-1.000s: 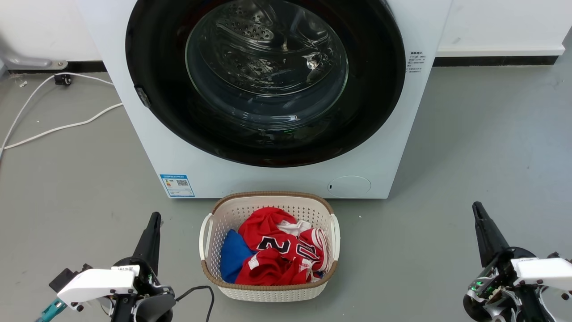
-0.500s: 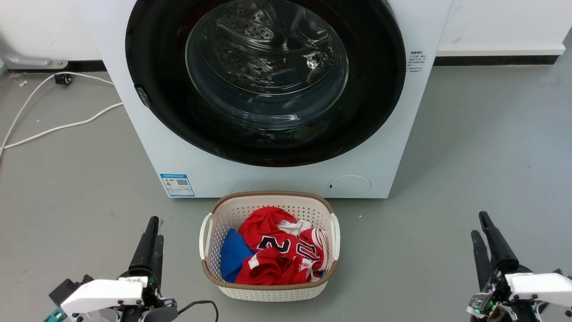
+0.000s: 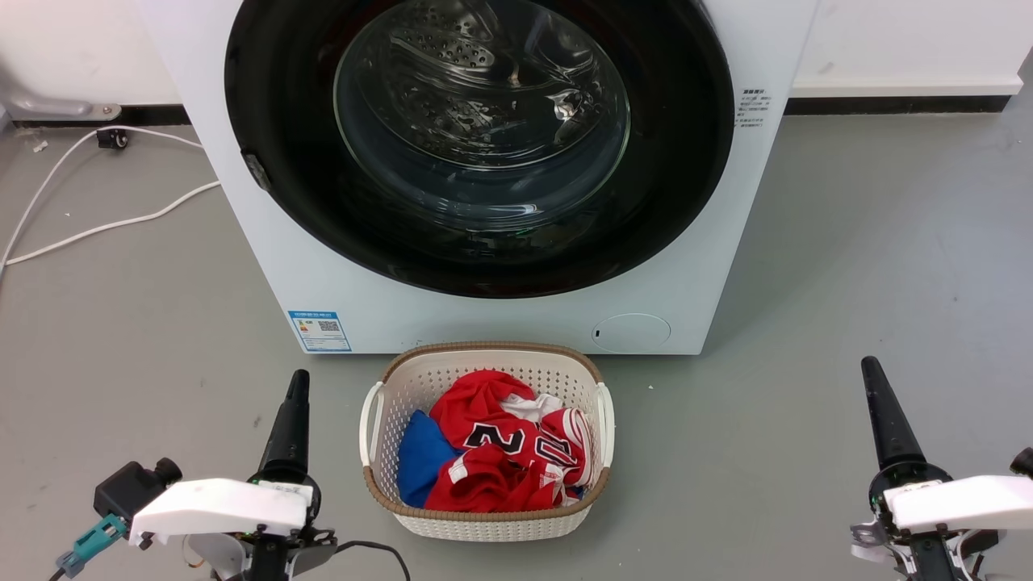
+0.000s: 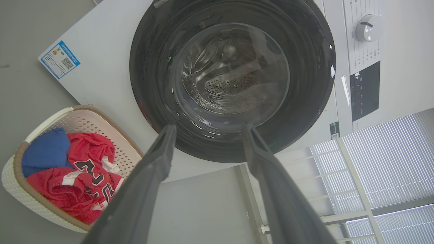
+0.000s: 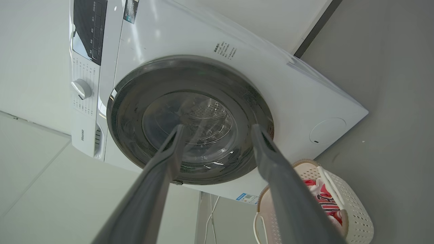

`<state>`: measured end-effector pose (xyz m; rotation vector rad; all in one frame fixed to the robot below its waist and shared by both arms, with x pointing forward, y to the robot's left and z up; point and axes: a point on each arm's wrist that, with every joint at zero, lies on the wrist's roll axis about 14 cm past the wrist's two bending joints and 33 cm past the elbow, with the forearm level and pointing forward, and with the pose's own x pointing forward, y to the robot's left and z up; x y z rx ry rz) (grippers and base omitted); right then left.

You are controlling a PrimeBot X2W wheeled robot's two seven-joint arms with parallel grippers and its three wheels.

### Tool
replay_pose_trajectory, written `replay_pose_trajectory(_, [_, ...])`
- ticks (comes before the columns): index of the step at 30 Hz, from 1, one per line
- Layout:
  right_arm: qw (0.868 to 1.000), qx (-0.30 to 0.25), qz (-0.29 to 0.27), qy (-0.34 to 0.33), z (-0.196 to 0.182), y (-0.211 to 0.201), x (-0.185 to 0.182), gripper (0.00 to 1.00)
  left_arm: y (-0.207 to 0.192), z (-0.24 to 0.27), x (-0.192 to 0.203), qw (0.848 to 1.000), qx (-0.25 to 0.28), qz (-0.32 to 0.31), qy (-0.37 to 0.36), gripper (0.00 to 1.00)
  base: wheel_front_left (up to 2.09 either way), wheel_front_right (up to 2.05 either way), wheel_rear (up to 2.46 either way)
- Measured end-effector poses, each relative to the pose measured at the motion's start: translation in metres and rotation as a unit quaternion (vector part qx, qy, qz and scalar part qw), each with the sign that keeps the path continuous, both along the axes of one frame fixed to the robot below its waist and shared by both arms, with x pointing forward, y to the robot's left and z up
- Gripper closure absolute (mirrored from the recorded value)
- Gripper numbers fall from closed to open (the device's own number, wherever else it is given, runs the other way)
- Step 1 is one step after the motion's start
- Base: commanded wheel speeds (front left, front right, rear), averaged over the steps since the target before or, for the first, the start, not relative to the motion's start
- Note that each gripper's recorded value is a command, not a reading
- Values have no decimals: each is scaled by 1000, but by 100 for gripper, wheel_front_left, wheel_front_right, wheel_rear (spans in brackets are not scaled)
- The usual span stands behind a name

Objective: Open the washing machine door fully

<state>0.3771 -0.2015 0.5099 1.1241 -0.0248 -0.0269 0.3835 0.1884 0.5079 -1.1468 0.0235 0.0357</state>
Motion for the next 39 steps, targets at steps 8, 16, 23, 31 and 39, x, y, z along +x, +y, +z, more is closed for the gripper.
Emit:
replay_pose_trajectory(8, [994, -108, 8, -20, 13, 8, -2, 0, -5, 1, -2, 996, 91, 0, 4, 0, 0, 0, 0])
replay_pose_trajectory(16, [981, -193, 12, -30, 19, 13, -6, 0, -11, 6, -2, 986, 169, -2, -1, 0, 0, 0, 0])
replay_pose_trajectory(23, [968, -247, 11, -36, 20, 15, -8, 0, -15, 9, -3, 974, 226, -4, -4, 0, 0, 0, 0])
replay_pose_trajectory(31, [957, -286, 8, -46, 24, 18, -10, 0, -18, 15, -4, 961, 277, -2, -17, 0, 0, 0, 0])
replay_pose_trajectory(39, [945, -322, 1, -56, 29, 17, -13, 0, -24, 22, -6, 948, 316, -1, -37, 0, 0, 0, 0])
